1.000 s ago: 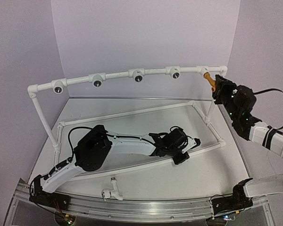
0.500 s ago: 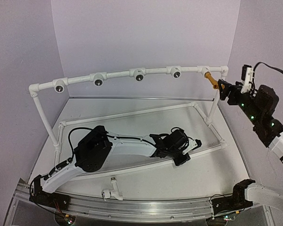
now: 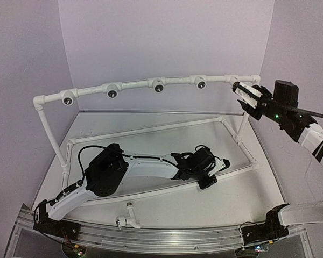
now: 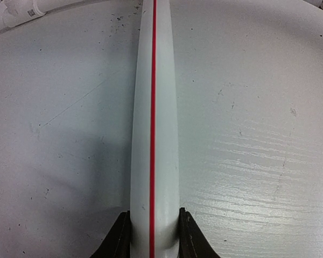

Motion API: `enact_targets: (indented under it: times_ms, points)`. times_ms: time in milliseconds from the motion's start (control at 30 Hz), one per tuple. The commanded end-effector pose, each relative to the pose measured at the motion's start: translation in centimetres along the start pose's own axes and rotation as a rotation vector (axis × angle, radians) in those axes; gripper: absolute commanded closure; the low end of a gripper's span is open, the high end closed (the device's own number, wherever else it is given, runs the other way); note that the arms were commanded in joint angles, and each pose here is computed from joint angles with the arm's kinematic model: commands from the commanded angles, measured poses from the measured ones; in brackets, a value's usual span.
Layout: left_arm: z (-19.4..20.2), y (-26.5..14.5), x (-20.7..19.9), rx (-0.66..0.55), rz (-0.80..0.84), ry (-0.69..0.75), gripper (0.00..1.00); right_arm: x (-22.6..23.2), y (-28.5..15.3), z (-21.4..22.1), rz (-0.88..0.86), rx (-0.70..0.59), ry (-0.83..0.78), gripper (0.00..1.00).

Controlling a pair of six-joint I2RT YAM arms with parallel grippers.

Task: Install the water faucets
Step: Screw the water faucet onto the adaptor.

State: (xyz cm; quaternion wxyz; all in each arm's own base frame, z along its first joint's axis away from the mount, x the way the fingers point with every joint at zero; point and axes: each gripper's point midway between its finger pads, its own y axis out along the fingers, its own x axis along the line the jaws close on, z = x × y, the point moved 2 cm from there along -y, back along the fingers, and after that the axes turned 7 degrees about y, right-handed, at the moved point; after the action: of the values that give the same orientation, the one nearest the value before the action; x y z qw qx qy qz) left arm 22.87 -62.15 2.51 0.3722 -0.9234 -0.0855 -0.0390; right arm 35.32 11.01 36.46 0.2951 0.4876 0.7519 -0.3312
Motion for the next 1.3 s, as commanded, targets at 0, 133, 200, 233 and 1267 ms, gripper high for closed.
enact_targets:
  times_ms: [0, 133, 200, 233, 1267]
  points:
    - [18.8, 2.2, -6.8, 0.551, 0.249, -0.024, 1.00, -4.4, -0.5, -2.8, 0.157, -0.081, 0.351, 0.69]
    - [18.9, 2.3, -6.8, 0.553, 0.251, -0.024, 1.00, -6.8, -0.6, -0.5, 0.356, -0.053, 0.900, 0.96]
    - [18.8, 2.3, -6.8, 0.553, 0.251, -0.023, 1.00, -6.8, -0.5, 0.5, 0.402, -0.075, 1.248, 0.98]
    - [18.8, 2.3, -6.8, 0.553, 0.252, -0.024, 1.00, -5.9, -0.2, 0.6, 0.357, -0.083, 1.383, 0.99]
    - [18.8, 2.3, -6.8, 0.555, 0.254, -0.028, 1.00, 0.3, -3.0, -1.5, -0.022, -0.071, 0.123, 0.04]
